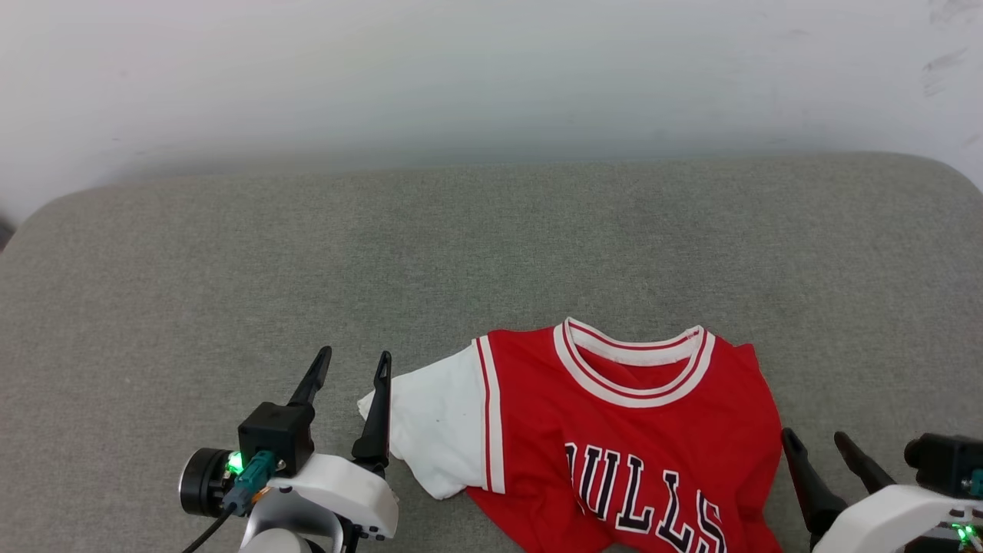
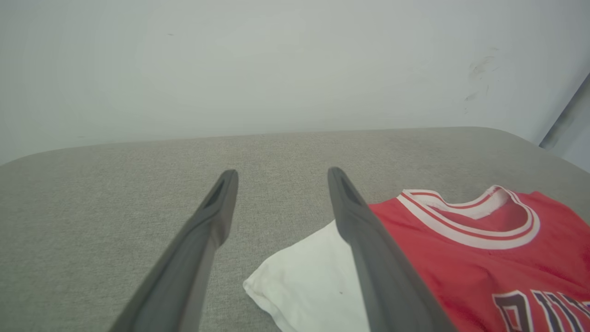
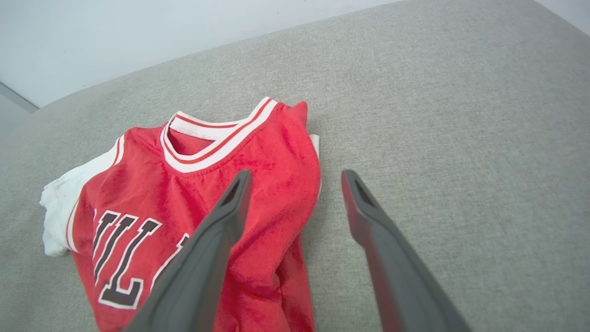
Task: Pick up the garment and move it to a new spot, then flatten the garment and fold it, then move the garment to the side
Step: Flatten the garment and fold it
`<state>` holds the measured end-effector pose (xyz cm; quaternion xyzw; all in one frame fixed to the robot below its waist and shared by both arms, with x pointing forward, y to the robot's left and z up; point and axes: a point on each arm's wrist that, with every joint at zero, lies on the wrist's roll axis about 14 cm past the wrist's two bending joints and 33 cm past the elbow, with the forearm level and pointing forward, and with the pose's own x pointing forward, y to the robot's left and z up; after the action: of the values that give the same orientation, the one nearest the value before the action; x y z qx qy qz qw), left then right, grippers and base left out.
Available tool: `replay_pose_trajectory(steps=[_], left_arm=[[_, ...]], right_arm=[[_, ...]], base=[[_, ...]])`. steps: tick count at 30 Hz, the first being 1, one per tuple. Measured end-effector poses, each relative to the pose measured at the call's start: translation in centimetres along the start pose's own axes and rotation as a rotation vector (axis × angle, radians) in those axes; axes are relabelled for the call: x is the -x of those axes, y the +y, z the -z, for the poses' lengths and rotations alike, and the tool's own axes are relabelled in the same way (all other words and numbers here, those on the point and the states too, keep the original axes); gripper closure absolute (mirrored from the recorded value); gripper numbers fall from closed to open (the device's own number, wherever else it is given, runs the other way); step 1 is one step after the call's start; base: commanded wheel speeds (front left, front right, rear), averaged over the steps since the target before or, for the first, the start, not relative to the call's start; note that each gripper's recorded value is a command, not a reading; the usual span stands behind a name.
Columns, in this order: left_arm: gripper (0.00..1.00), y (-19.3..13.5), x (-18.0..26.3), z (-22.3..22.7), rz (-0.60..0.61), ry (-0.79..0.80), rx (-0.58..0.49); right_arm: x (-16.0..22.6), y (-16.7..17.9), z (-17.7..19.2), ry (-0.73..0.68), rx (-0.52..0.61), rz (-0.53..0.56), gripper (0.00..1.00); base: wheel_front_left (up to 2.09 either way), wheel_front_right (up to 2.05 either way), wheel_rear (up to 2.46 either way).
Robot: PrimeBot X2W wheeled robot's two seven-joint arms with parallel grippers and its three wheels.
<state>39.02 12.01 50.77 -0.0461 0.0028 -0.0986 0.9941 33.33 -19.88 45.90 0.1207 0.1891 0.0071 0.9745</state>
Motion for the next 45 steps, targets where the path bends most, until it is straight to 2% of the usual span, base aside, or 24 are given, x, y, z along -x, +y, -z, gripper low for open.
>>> replay_pose_trajectory(steps=[3, 6, 11, 20, 21, 22, 23, 27, 30, 35, 36, 38, 39, 40, 45], left_arm=[[0.0, 0.2, -0.3, 0.1, -0.008, 0.001, 0.0], [0.0, 0.2, -0.6, 0.2, -0.007, 0.005, 0.003], [0.0, 0.5, -1.2, 0.3, -0.012, 0.0, 0.002], [0.0, 1.9, -2.2, 1.3, -0.051, 0.01, 0.002], [0.0, 2.3, -2.1, 1.5, -0.062, 0.013, 0.0], [0.0, 2.6, -2.0, 1.7, -0.071, 0.02, -0.001], [0.0, 2.8, -1.9, 1.9, -0.078, 0.023, -0.001], [0.0, 2.9, -1.7, 1.8, -0.084, 0.021, -0.002], [0.0, 2.5, -1.5, 1.5, -0.066, 0.012, -0.005], [0.0, 1.9, -1.4, 1.0, -0.046, 0.0, -0.007], [0.0, 1.8, -1.4, 1.0, -0.044, 0.0, -0.007], [0.0, 1.6, -1.3, 0.9, -0.038, -0.001, -0.007], [0.0, 1.5, -1.2, 0.9, -0.036, -0.001, -0.004], [0.0, 1.4, -1.2, 1.0, -0.033, 0.002, -0.003], [0.0, 1.0, -0.7, 1.1, -0.027, 0.009, 0.001]], right_arm=[[-0.8, -0.9, -1.2, -0.02, -0.015, 0.026, 0.0], [-2.4, -2.0, -1.8, 0.029, 0.001, 0.045, 0.0], [-5.7, -2.6, -1.0, 0.238, 0.059, 0.03, 0.0], [-9.7, 0.7, 3.2, 0.535, 0.126, -0.068, 0.0], [-9.9, 1.2, 3.5, 0.549, 0.133, -0.08, 0.05], [-10.1, 1.7, 3.6, 0.554, 0.143, -0.096, 0.83], [-10.3, 2.3, 3.6, 0.552, 0.152, -0.112, 1.0], [-10.1, 5.0, 1.8, 0.476, 0.185, -0.181, 1.0], [-8.6, 8.2, 1.3, 0.425, 0.231, -0.268, 1.0], [-5.5, 11.7, 4.8, 0.472, 0.236, -0.371, 1.0], [-4.9, 12.1, 5.7, 0.485, 0.228, -0.386, 0.84], [-4.0, 12.6, 7.2, 0.506, 0.198, -0.401, 0.65], [-3.7, 12.7, 7.4, 0.494, 0.186, -0.403, 0.17], [-3.7, 12.8, 7.3, 0.469, 0.176, -0.406, 0.0], [-4.0, 13.3, 3.9, 0.24, 0.132, -0.408, 0.0]], base=[[0.0, 0.0, 0.0], [0.0, 0.0, 0.0], [0.0, 0.0, 0.0], [0.0, 0.0, 0.0], [0.0, 0.0, 0.0], [0.0, 0.0, 0.0], [0.0, 0.0, 0.0], [0.0, 0.0, 0.0], [0.0, 0.0, 0.0], [0.0, 0.0, 0.0], [0.0, 0.0, 0.0], [0.0, 0.0, 0.0], [0.0, 0.0, 0.0], [0.0, 0.0, 0.0], [0.0, 0.0, 0.0]])
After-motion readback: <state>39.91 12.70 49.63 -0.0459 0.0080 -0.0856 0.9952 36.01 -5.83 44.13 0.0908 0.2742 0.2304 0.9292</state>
